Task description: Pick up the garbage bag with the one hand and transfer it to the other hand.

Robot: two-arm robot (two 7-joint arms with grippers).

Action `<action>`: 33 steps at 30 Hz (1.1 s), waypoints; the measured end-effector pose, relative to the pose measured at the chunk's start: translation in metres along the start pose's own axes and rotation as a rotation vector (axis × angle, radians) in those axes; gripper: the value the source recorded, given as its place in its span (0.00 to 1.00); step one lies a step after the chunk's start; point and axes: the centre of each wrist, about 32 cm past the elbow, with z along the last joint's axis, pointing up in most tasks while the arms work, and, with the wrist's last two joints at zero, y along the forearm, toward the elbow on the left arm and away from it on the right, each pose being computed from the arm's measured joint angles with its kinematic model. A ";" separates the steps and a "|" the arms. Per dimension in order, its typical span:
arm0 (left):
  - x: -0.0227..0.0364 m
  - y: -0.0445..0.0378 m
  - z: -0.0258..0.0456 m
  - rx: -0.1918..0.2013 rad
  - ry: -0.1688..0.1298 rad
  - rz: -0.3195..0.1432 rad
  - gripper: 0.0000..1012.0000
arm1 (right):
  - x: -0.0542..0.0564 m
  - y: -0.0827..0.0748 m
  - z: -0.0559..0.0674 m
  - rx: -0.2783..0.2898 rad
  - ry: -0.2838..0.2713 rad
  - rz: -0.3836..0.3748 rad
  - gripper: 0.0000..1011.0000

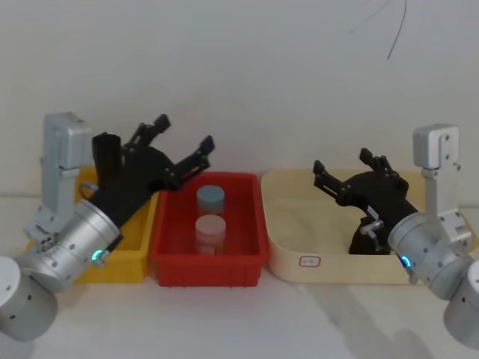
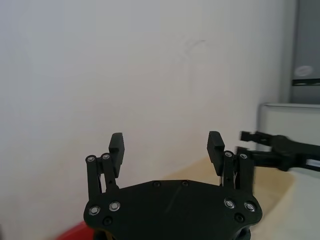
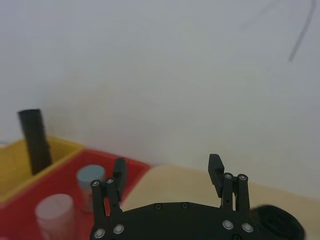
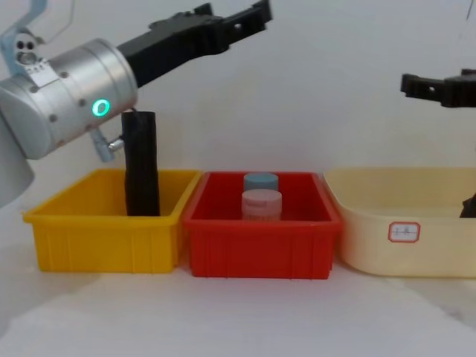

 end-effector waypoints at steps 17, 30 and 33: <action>0.0239 0.0366 0.0129 -0.006 -0.094 0.193 0.99 | -0.033 0.013 0.007 0.018 0.014 0.164 0.99; 0.0306 0.0477 0.0172 -0.007 -0.122 0.245 0.99 | -0.052 0.031 0.000 -0.039 0.020 0.263 0.99; 0.0316 0.0492 0.0176 -0.007 -0.125 0.252 0.99 | -0.056 0.036 -0.004 -0.063 0.013 0.286 0.99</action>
